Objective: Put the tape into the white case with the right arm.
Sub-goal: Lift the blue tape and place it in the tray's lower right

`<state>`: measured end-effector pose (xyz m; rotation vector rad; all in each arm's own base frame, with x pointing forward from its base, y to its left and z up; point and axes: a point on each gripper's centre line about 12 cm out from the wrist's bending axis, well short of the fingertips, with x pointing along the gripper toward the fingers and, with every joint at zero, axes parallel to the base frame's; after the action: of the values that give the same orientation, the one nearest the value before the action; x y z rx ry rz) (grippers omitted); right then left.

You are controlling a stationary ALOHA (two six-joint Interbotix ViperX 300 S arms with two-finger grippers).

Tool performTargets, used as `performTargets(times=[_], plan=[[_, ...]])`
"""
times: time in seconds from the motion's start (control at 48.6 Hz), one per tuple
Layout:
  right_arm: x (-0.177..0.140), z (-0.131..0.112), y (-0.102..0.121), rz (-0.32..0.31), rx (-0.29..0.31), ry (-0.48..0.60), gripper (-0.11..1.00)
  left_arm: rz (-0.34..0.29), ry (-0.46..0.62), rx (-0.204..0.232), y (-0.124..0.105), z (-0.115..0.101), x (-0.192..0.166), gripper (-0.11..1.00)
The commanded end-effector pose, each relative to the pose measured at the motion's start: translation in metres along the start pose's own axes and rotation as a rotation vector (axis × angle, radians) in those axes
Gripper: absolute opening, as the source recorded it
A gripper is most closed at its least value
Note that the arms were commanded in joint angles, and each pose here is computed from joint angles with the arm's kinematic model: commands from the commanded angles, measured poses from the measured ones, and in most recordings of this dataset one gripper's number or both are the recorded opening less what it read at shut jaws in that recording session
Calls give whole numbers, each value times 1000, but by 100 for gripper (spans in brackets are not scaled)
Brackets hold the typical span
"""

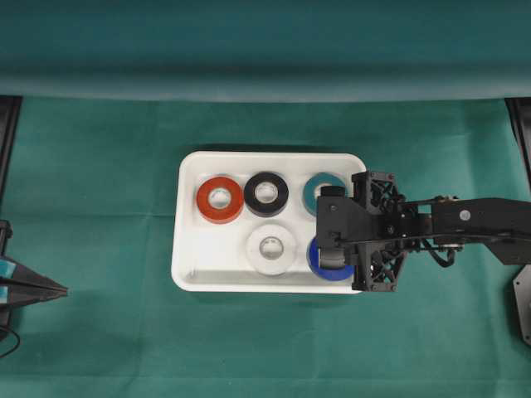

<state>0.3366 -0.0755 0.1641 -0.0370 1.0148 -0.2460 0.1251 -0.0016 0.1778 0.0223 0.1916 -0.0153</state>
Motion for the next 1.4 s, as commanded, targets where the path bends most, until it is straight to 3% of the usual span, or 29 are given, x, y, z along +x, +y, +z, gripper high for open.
performTargets(times=[0.0,0.514,0.679,1.09,1.213,1.378], plan=[[-13,11,-3,-6,10,-47,1,0,-14,0,0,5,0,0],[-23,4,-7,-17,27,-29,1,1,-14,2,0,5,0,0],[-21,1,-6,-16,58,-10,1,0,-14,0,0,5,0,0],[-17,-1,-5,-9,55,-24,2,2,-12,0,0,5,0,0],[-13,-3,-4,-7,52,-25,24,2,-12,0,0,5,0,0],[-13,-2,-5,-9,52,-25,73,2,-14,0,0,5,0,0]])
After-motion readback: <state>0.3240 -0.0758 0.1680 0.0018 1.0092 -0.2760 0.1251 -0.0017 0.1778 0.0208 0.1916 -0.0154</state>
